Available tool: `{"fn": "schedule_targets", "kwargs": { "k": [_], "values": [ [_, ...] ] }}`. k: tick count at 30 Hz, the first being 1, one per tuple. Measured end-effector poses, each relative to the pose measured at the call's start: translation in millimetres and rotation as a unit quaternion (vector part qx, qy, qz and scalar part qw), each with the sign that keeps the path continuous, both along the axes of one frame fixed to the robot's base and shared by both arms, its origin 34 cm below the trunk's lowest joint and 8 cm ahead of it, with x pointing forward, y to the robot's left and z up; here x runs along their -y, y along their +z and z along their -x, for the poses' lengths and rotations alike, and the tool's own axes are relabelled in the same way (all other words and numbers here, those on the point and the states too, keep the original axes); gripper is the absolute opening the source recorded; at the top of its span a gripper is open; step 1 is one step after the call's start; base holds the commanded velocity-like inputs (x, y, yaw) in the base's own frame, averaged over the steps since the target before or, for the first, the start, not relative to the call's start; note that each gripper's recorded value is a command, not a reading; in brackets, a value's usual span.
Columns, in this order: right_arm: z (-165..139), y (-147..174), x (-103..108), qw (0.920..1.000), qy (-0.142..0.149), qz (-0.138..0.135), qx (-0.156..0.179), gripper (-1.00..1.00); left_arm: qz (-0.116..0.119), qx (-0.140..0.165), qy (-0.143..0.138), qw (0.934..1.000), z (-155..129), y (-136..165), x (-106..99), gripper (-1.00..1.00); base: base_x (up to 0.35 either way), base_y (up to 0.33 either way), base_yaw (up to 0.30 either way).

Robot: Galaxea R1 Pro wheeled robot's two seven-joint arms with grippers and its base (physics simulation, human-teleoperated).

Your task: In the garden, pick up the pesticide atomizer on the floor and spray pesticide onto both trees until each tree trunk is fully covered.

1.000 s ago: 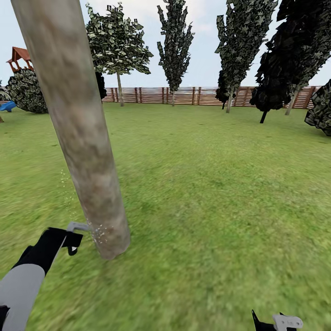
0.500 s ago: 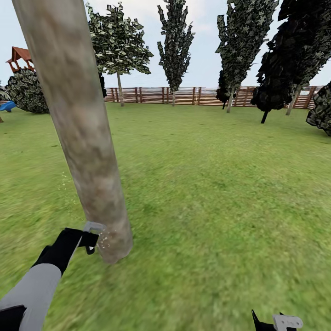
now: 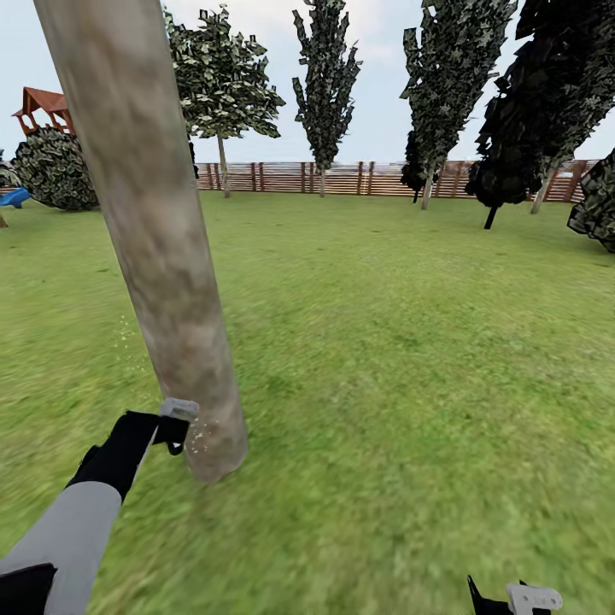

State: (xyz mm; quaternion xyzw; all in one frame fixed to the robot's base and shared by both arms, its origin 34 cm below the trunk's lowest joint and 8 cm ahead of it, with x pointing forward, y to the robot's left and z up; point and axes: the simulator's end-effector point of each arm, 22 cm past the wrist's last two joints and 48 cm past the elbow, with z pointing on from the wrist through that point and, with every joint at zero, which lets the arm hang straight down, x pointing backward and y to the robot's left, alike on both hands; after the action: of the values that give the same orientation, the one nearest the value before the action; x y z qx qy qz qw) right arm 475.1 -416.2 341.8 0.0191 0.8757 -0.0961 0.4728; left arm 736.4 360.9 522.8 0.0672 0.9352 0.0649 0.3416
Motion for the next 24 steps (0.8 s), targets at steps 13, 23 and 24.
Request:
{"fn": "schedule_targets", "kwargs": {
  "k": [13, 23, 24],
  "values": [
    [0.0, 0.0, -0.1, 1.0, 0.0, 0.0, 0.0, 1.0, 0.009, 0.007, -0.017, 0.9998, -10.2, 9.8, 24.6, -1.0, 0.0, 0.0, 0.0],
    [0.0, 0.0, 0.0, 1.0, 0.0, 0.0, 0.0, 1.0, 0.032, 0.021, -0.034, 0.9987, -16.5, 46.1, 7.9, -1.0, -0.138, 0.0, 0.0],
    [0.1, -0.1, 0.0, 1.0, 0.0, 0.0, 0.0, 1.0, 0.038, 0.022, -0.037, 0.9983, -18.3, 47.9, 17.9, -1.0, -0.079, 0.0, 0.0]
  ]
}}
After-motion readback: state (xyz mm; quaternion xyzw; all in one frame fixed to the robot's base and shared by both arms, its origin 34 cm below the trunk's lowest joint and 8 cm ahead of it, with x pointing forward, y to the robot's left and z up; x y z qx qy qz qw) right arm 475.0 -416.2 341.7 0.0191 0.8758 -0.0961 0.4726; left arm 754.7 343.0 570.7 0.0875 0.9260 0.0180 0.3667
